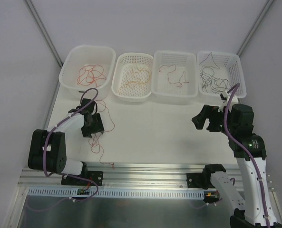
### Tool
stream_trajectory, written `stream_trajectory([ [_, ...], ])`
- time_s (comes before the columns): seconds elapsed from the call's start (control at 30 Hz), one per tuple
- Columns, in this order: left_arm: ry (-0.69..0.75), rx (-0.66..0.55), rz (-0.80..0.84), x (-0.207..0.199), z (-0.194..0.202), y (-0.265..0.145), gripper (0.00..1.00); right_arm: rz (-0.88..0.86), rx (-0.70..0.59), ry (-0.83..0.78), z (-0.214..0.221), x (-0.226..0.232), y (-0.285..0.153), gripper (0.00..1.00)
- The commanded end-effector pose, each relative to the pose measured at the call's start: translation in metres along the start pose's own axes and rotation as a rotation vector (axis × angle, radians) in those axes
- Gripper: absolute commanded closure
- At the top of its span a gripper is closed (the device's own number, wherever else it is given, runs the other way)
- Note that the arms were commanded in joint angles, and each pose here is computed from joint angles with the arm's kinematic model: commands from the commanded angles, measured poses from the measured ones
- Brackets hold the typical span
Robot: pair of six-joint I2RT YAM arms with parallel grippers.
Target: Untangle the cables
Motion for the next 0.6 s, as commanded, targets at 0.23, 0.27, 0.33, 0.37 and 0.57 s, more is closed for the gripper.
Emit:
stream_trajectory([
  [0.23, 0.072, 0.096, -0.013, -0.036, 0.024, 0.013, 0.85, -0.063, 0.023, 0.022, 0.013, 0.007, 0.0, 0.03],
  [0.27, 0.084, 0.111, -0.013, -0.04, 0.028, 0.015, 0.91, -0.07, 0.025, 0.024, 0.014, 0.008, 0.0, 0.03],
  [0.33, 0.131, 0.109, 0.009, -0.055, 0.03, 0.014, 1.0, -0.089, 0.042, 0.027, 0.017, 0.01, 0.003, 0.03],
  [0.37, 0.147, 0.106, 0.02, -0.06, 0.031, 0.012, 1.0, -0.096, 0.049, 0.028, 0.018, 0.011, 0.004, 0.03],
  [0.57, 0.296, 0.03, 0.201, -0.132, 0.026, -0.023, 1.0, -0.169, 0.122, 0.031, 0.034, 0.016, 0.02, 0.03],
])
Point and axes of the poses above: each gripper's point midway between its finger pads, its own y axis out along the fingers, its own x axis along the line the jaws close on, z = x × y, the point moved 3 cm from there along -y, back along the fingers, and after that the axes turned 6 degrees about y, right-handed, at the moved point
